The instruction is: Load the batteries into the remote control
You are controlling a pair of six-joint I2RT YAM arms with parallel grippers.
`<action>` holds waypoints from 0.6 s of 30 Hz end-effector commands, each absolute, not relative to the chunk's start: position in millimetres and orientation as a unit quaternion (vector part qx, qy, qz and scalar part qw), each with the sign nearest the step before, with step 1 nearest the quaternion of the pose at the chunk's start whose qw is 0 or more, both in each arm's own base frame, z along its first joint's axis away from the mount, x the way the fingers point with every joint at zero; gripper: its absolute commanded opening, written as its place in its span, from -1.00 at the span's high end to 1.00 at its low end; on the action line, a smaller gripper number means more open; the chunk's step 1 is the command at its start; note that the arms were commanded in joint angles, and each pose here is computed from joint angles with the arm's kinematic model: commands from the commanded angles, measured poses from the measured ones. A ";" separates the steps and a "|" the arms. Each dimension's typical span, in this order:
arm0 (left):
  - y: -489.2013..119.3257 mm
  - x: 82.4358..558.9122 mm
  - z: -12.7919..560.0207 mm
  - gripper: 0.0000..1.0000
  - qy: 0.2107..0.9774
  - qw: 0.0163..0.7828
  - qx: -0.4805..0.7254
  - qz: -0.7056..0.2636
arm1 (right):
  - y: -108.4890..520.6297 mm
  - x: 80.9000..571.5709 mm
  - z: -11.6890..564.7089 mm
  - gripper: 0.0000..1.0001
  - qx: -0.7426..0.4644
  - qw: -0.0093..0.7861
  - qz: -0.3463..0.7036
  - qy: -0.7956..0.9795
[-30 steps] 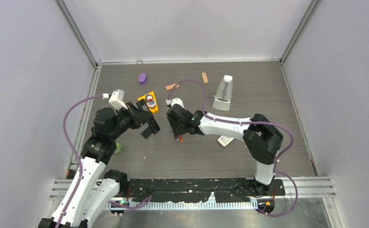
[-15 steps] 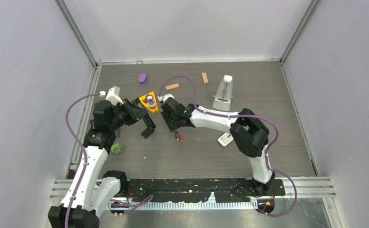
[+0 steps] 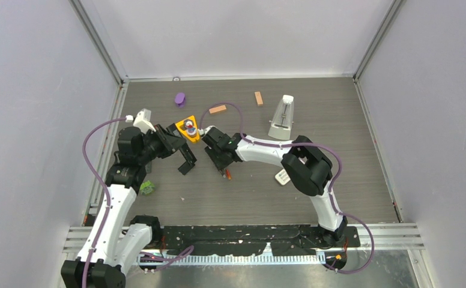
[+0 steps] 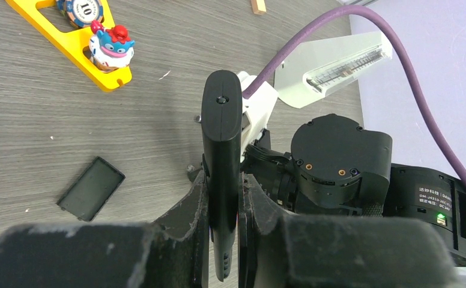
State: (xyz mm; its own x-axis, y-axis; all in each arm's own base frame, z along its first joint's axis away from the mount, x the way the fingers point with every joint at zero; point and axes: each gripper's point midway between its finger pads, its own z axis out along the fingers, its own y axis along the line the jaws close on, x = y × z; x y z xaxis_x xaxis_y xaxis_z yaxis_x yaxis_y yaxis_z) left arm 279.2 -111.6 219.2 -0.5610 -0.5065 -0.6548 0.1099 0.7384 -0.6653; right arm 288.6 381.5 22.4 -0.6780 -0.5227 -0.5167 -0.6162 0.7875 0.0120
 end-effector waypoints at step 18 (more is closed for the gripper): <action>-129.7 279.1 242.5 1.00 0.775 0.483 -0.070 -0.402 | 400.8 313.4 74.4 0.90 -0.275 0.305 0.130 0.902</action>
State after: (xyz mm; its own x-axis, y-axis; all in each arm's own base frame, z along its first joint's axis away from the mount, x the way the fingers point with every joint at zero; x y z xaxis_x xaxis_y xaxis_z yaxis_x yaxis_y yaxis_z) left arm 279.9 -118.0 214.5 -0.5708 -0.5009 -0.6506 0.1437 0.7192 -0.6798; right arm 293.7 383.1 24.0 -0.6900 -0.5001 -0.5233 -0.5977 0.8014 0.0222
